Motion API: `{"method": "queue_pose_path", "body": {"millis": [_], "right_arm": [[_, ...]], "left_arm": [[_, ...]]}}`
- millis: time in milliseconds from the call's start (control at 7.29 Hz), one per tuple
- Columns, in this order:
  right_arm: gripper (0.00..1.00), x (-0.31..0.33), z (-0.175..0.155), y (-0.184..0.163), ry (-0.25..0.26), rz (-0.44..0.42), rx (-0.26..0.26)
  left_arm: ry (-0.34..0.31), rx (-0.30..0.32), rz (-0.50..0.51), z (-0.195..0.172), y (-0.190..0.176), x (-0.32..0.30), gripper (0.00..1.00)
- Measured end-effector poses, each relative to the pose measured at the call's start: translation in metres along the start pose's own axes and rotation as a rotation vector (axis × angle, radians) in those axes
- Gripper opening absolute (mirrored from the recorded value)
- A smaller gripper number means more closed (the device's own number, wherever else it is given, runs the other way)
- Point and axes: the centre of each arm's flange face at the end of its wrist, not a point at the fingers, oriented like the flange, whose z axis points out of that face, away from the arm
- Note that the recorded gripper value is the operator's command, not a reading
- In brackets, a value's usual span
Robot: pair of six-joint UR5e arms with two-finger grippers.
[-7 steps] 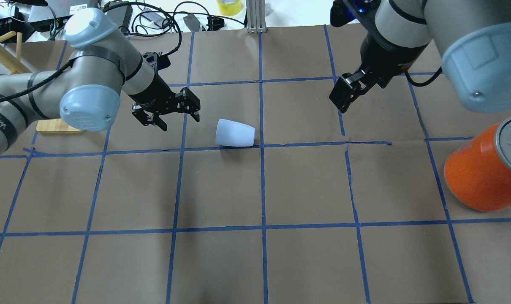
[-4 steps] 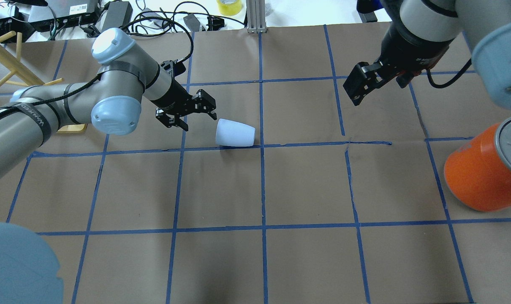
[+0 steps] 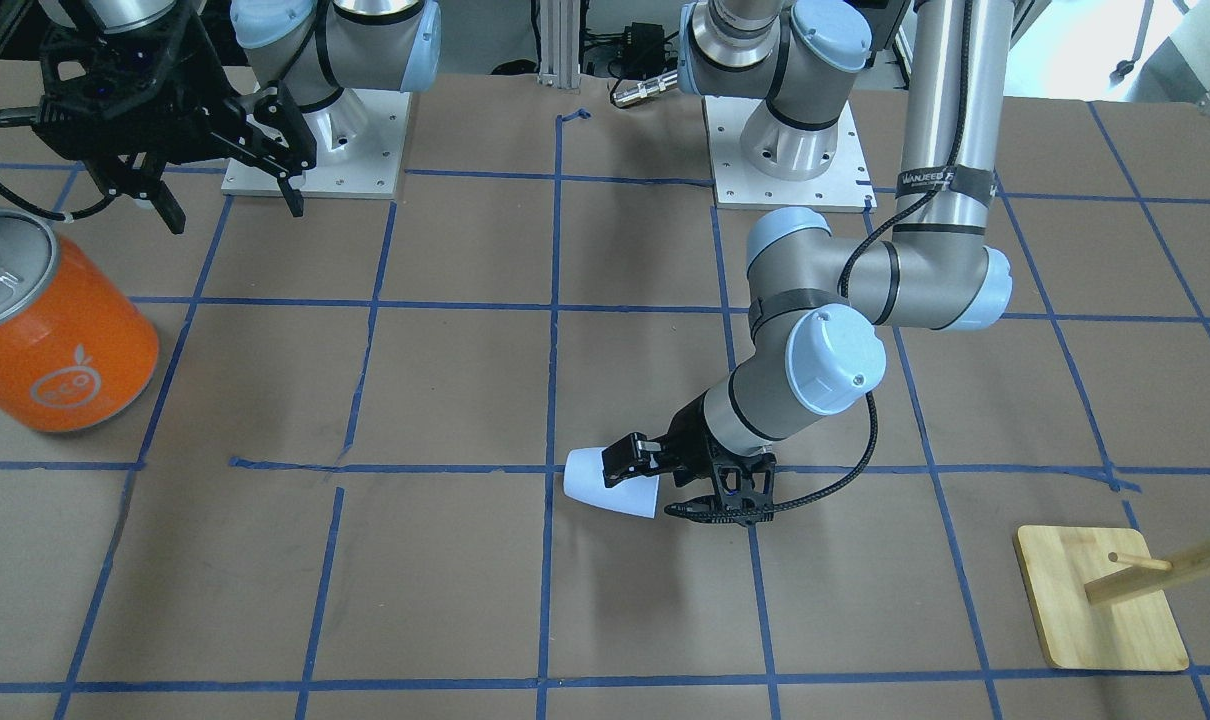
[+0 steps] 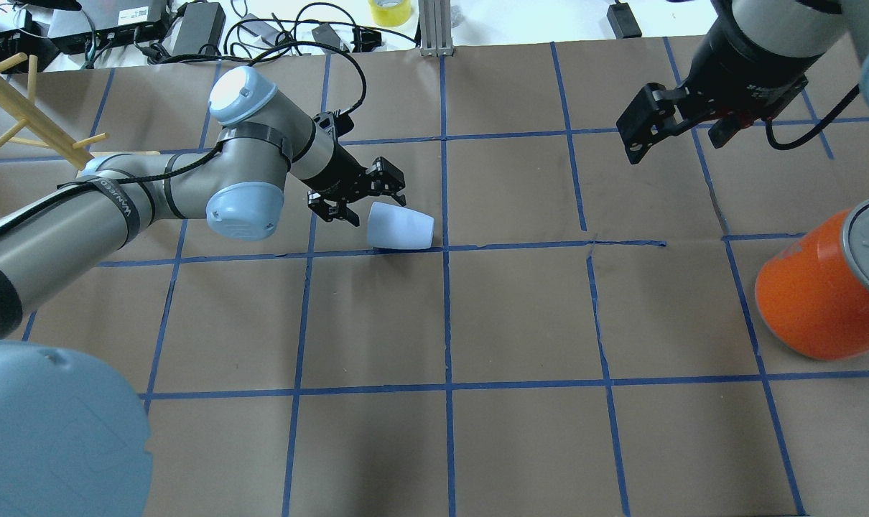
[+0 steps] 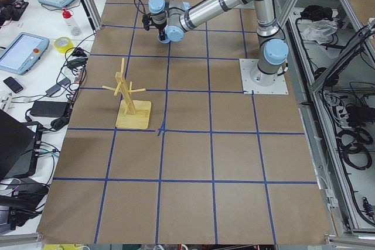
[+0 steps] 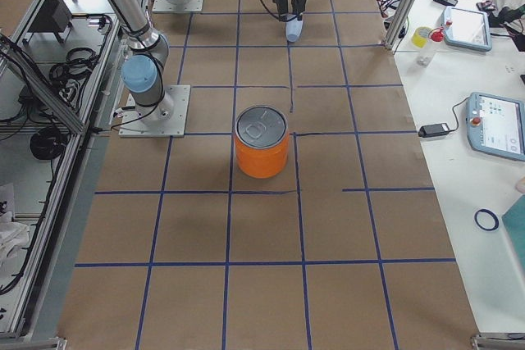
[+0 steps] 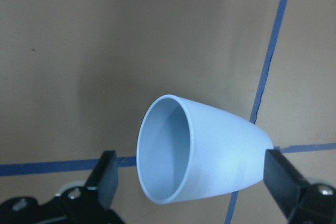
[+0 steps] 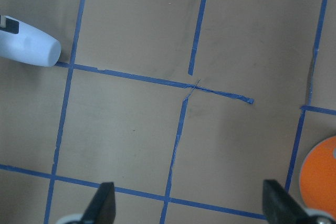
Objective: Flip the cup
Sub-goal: 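Close the left gripper on the rim of the lying cup, then lift the cup with the left gripper toward the wooden board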
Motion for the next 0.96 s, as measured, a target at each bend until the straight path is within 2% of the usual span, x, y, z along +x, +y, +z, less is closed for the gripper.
{"method": "queue_pose_path", "body": {"millis": [137,275,412,549,961], "right_arm": [[1.0,0.001,-0.002,0.001,0.003,0.01,0.006],[1.0,0.001,-0.003,0.001,0.005,0.015,0.009],[1.0,0.002,-0.004,0.001,0.006,0.016,0.01],[1.0,0.003,-0.004,0.001,0.01,0.017,0.015],[1.0,0.012,-0.008,0.0,0.018,0.042,0.033]], "left_arm": [[-0.001,-0.008,-0.006,0.005,0.002,0.003,0.97],[-0.003,-0.014,-0.013,0.01,0.004,0.006,0.58],[-0.003,-0.02,-0.015,0.014,0.004,0.007,0.09],[0.0,-0.023,-0.017,0.017,0.004,0.007,0.0],[0.05,-0.017,-0.037,0.007,-0.004,0.018,0.0]]}}
